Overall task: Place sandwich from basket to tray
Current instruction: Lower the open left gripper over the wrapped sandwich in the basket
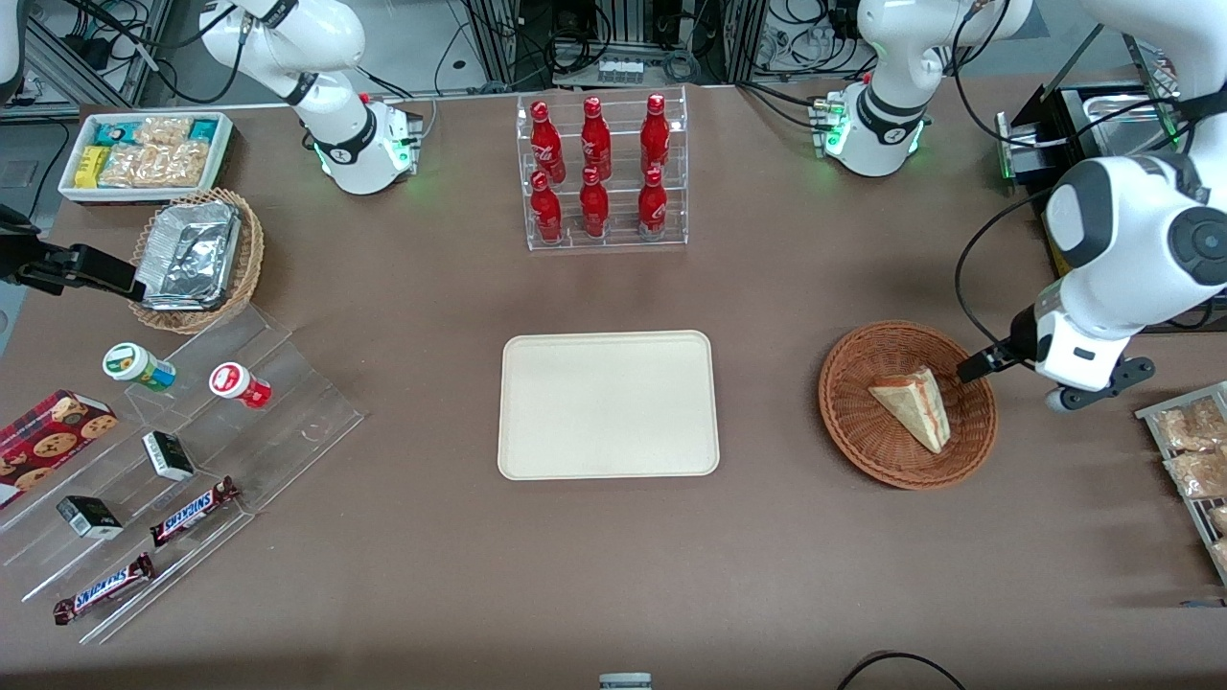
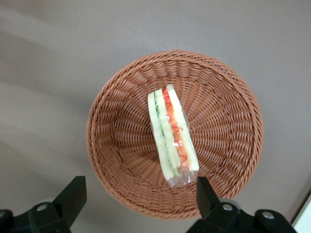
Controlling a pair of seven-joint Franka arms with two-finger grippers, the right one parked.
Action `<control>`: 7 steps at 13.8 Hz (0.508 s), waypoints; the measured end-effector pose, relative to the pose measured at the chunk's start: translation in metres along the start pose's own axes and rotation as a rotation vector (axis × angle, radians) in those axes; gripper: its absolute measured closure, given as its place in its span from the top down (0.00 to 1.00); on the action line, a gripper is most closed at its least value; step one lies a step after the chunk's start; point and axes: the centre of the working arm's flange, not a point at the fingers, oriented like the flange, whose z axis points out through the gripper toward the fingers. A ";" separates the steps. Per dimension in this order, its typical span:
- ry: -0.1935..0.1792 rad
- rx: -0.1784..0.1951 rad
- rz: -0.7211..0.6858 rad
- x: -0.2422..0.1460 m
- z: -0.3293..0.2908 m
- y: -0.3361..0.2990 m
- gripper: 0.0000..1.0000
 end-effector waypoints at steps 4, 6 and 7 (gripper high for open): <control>0.036 -0.017 -0.071 -0.008 0.034 0.020 1.00; 0.035 -0.017 -0.085 -0.014 0.044 0.033 1.00; 0.032 -0.016 -0.086 -0.016 0.048 0.038 1.00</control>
